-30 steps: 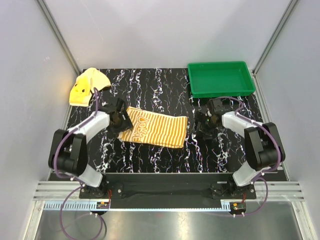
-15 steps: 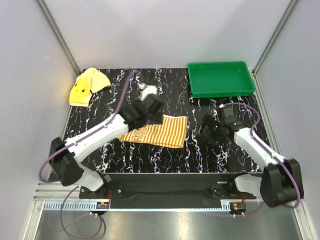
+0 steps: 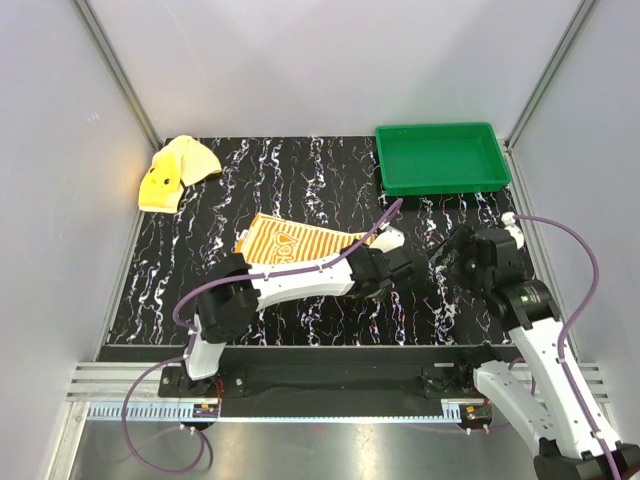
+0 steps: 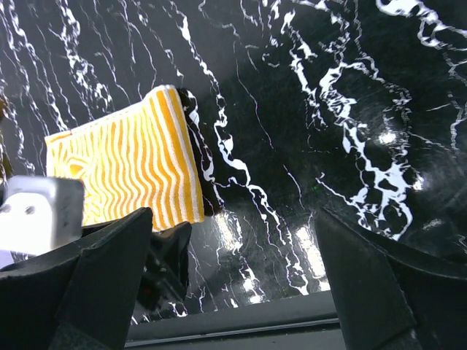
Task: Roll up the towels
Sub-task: Roll the towel
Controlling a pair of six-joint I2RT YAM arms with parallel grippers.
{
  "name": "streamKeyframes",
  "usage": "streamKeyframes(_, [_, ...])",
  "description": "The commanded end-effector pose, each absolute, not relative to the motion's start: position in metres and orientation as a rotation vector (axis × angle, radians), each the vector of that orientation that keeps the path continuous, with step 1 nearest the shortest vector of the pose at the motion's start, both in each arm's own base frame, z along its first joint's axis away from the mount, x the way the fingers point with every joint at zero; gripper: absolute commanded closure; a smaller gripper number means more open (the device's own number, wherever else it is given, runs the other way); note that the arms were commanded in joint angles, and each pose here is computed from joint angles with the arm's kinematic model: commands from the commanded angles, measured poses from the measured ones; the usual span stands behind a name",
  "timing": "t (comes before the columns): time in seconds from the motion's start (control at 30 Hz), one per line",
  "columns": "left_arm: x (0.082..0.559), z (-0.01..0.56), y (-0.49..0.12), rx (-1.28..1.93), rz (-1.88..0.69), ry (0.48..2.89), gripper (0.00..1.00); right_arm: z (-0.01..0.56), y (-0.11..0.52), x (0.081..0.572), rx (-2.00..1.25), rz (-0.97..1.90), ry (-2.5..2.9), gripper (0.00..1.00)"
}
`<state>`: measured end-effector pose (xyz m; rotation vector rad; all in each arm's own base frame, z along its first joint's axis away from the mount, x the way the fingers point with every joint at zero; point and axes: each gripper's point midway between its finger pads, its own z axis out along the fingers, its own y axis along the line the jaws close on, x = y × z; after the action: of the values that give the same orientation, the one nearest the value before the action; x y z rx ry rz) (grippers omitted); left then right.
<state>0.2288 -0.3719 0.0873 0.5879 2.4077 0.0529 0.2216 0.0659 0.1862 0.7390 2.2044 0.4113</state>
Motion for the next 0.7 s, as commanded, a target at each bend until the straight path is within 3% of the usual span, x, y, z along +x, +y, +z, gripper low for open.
streamKeyframes(0.0, [0.243,0.103,-0.381,0.531,0.033,2.362,0.25,0.199,0.051,0.218,0.785,0.337,2.165,0.0])
streamKeyframes(0.23, [0.236,0.076,-0.393,0.595,0.04,2.38,0.27,0.197,0.053,0.22,0.768,0.33,2.192,0.0])
streamKeyframes(0.67, [0.237,0.027,-0.395,0.626,0.181,2.421,0.4,0.194,0.053,0.223,0.743,0.316,2.203,0.0])
